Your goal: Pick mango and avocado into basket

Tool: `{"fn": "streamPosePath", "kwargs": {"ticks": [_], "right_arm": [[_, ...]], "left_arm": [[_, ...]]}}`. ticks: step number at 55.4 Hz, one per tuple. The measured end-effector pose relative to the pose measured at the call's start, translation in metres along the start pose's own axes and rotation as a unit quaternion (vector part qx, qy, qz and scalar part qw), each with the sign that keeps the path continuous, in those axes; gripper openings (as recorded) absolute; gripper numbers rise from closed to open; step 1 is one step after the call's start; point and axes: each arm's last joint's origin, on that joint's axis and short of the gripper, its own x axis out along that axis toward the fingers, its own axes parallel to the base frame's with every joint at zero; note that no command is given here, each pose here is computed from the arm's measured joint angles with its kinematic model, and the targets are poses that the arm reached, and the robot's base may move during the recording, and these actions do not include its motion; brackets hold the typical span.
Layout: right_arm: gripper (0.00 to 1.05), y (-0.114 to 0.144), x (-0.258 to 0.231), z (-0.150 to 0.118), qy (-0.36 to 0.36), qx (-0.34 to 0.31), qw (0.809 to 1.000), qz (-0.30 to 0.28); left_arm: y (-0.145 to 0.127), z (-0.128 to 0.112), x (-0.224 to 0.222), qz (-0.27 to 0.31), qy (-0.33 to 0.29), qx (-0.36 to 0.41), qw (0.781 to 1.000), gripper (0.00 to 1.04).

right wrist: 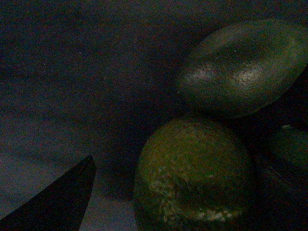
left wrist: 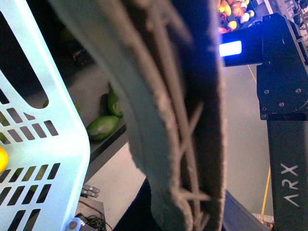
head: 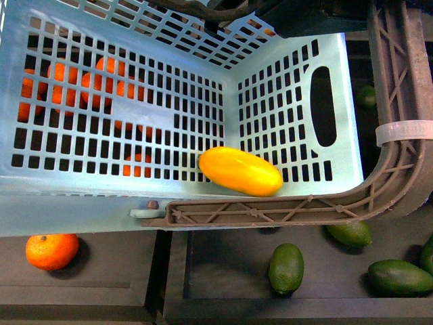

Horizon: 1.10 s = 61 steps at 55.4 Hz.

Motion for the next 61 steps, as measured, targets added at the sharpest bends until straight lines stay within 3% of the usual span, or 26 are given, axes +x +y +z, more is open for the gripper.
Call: {"fn": "streamPosePath", "kwargs": {"ticks": [28,39,53,61], "right_arm": [[0.97,0.000,0.001,-0.005,0.037,-0.015,0.999,0.001],[0.67,-0.002,0.000,-0.009,0.043,-0.014,0.999,-0.010],[0.64,-0.002,-0.008,-0.013,0.014,-0.001,1.000,-0.022],[0.64,0.002,-0.025,0.000,-0.026,0.028,0.999,-0.027]], "left_arm": [[0.000,0.000,0.000,0.000,0.000,0.000,1.000,0.09],[0.000,0.000,0.000,0.000,0.000,0.000,1.000,0.09],[0.000,0.000,0.000,0.000,0.000,0.000,1.000,0.09],[0.000,0.000,0.000,0.001,0.000,0.000,1.000,0.09]]}}
